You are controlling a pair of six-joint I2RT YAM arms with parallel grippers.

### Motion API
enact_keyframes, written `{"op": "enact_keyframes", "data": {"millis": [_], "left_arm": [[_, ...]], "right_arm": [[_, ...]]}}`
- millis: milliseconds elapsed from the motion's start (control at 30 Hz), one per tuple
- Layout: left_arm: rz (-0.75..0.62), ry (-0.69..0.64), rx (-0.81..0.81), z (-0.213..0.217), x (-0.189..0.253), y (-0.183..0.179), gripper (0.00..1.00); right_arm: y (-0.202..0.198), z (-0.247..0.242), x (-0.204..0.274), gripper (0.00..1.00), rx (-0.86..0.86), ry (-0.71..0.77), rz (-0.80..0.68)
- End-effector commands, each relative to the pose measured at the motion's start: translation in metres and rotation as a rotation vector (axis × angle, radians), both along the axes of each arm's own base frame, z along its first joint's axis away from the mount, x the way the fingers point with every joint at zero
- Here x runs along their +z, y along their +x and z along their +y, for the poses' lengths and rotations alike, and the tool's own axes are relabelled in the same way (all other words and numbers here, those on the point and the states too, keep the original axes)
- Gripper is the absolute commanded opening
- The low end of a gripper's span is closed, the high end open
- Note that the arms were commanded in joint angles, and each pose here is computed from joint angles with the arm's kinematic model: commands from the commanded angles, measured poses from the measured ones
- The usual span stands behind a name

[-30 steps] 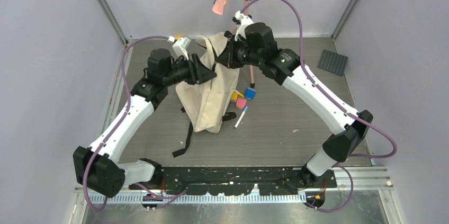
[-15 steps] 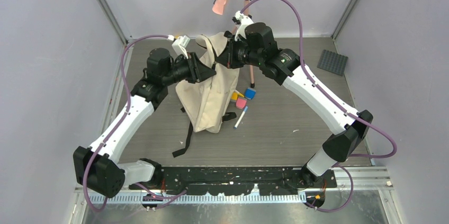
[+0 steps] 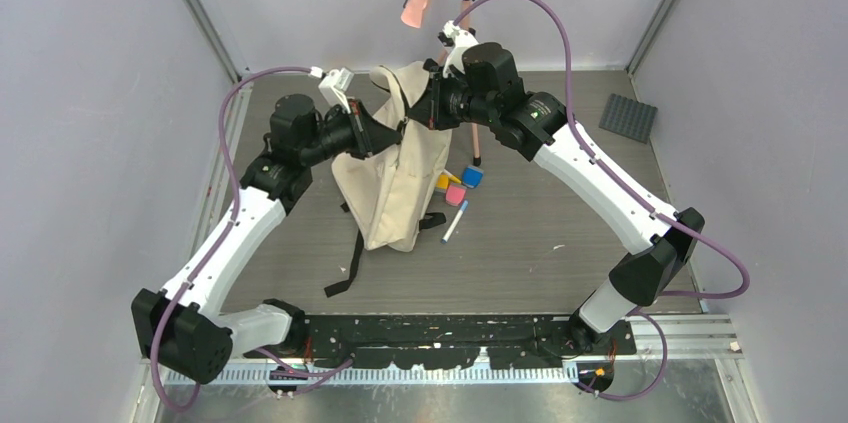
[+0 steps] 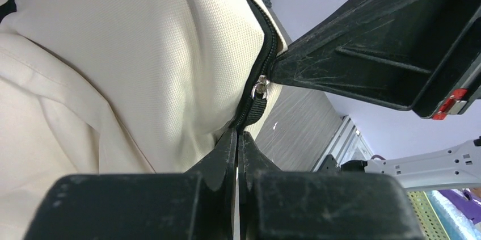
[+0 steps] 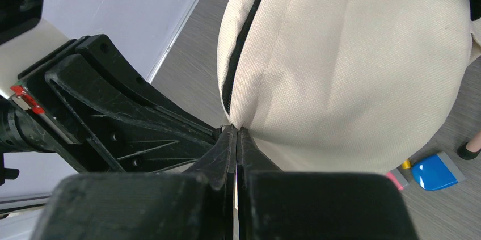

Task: Pack the student bag
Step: Zip the student bag at the center of the board.

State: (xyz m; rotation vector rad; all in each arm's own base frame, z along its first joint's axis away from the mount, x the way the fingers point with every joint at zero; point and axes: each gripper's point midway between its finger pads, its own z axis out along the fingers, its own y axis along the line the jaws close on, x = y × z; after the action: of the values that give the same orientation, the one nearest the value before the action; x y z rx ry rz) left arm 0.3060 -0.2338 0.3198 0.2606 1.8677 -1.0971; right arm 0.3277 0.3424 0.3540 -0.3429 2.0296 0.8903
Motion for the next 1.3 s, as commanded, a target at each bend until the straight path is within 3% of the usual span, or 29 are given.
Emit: {"op": "enact_keyframes", "data": {"millis": [0, 567, 1067, 1233, 1267], "left_arm": [[-0.017, 0.022, -0.008, 0.003, -0.004, -0.007, 0.00], [0.130, 0.122, -0.054, 0.013, -0.058, -0.040, 0.00], [0.286, 0.278, -0.130, 0.032, -0.104, -0.083, 0.00], [0.286, 0.271, -0.123, 0.032, -0.101, -0.083, 0.00], [0.273, 0.267, -0.111, 0.033, -0.096, -0.080, 0.04]], "right_arm": [[-0.007, 0.002, 0.081, 0.01, 0.020, 0.169, -0.172], [-0.004, -0.016, 0.106, 0.01, -0.067, 0.204, -0.243], [0.011, -0.025, 0.101, 0.01, -0.159, 0.178, -0.250], [0.012, -0.026, 0.093, 0.01, -0.163, 0.160, -0.239], [0.011, -0.027, 0.092, 0.01, -0.165, 0.157, -0.239]]}}
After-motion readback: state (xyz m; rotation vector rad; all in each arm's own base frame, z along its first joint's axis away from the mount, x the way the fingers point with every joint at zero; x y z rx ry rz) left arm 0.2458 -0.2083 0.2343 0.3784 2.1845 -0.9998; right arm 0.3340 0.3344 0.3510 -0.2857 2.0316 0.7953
